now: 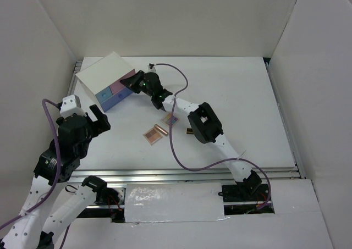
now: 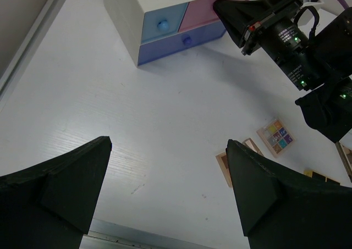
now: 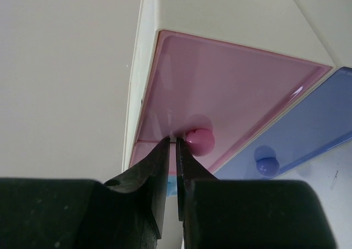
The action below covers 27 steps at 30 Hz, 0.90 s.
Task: Organize the makeup
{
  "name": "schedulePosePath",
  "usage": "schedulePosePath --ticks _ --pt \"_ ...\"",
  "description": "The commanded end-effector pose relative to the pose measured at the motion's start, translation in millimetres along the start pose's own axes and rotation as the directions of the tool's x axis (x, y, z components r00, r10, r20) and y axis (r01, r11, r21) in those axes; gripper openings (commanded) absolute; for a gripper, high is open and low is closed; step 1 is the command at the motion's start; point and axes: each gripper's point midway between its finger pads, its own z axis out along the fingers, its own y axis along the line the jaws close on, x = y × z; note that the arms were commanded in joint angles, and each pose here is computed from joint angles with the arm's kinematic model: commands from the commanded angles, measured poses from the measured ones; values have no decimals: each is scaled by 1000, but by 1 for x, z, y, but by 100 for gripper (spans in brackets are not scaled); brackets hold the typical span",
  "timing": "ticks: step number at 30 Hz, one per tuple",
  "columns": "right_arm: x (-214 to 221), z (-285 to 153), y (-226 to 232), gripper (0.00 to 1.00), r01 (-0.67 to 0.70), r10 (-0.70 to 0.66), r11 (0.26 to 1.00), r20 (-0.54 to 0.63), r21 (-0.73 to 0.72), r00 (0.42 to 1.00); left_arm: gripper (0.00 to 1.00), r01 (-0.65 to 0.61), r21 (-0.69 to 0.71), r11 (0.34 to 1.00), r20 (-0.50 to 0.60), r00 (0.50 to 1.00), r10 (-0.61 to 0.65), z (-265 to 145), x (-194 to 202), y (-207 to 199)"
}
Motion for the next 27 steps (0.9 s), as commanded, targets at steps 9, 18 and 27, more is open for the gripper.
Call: schedulePosePath --ticks 9,18,27 --pt "11 -41 52 47 42 -40 987 13 -154 999 99 3 24 1000 27 1000 -4 1 -8 -6" --pt "59 -32 60 55 23 -40 983 -89 -180 995 99 20 -15 1000 40 999 -20 0 -10 1" --pt "89 -19 67 59 -11 -19 978 -142 -207 990 99 112 -100 989 124 987 -99 -15 -23 26"
